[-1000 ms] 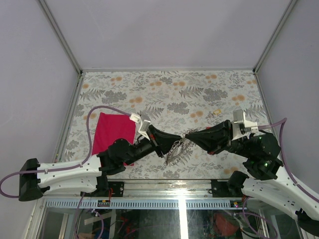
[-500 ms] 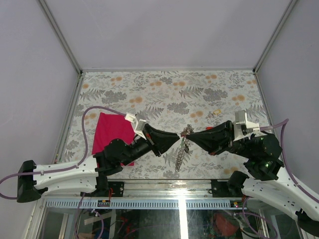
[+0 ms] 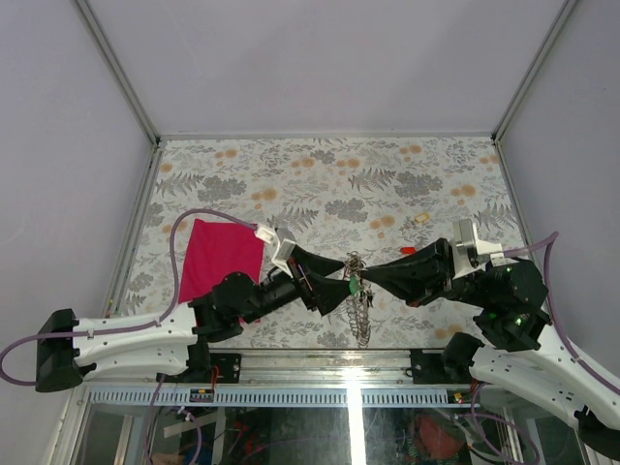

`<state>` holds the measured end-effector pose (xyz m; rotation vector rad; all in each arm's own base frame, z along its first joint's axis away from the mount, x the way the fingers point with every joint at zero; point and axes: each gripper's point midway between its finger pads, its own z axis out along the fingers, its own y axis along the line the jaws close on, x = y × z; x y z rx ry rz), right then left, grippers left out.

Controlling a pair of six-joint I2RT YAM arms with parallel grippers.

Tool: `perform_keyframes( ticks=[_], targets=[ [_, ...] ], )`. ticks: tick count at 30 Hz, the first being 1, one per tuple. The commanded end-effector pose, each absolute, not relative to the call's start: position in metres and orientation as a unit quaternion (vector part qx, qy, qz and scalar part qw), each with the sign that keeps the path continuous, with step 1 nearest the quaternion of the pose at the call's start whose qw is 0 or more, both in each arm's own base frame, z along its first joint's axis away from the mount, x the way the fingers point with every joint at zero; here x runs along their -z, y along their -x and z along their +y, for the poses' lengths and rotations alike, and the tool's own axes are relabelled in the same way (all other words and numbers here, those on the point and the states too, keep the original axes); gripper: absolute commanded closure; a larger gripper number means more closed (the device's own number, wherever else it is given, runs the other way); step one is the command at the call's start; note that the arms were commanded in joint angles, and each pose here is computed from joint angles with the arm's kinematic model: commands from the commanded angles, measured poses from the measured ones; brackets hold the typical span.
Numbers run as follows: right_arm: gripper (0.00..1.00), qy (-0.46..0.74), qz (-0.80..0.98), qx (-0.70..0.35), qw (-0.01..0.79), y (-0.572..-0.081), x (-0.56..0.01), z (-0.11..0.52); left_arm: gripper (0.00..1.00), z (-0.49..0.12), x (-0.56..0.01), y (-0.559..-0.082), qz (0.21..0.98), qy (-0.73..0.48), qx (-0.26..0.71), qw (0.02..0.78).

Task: Put the keys on the keyring

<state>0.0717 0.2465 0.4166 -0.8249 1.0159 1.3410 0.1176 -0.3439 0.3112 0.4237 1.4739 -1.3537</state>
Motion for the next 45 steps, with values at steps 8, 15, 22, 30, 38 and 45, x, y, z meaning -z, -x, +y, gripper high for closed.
perform_keyframes(
  ticks=[8,15,22,30,38,45],
  targets=[
    [1.00,0.337,0.358,-0.585,0.645,-0.067,-0.465,0.237,0.26,-0.344,-0.324,-0.112,0.572,-0.138,0.620,0.519],
    [1.00,0.343,0.352,-0.595,0.636,-0.066,-0.467,0.243,0.28,-0.350,-0.325,-0.109,0.562,-0.122,0.647,0.501],
    [1.00,0.346,0.350,-0.599,0.632,-0.064,-0.466,0.243,0.26,-0.352,-0.328,-0.111,0.557,-0.107,0.658,0.495],
    [1.00,0.348,0.350,-0.601,0.629,-0.063,-0.465,0.244,0.35,-0.356,-0.338,-0.103,0.540,-0.127,0.674,0.488],
    [1.00,0.349,0.349,-0.602,0.627,-0.062,-0.465,0.244,0.39,-0.363,-0.343,-0.094,0.526,-0.150,0.689,0.476],
    [1.00,0.350,0.352,-0.602,0.626,-0.062,-0.463,0.244,0.57,-0.363,-0.344,-0.093,0.523,-0.153,0.691,0.475]
  ],
)
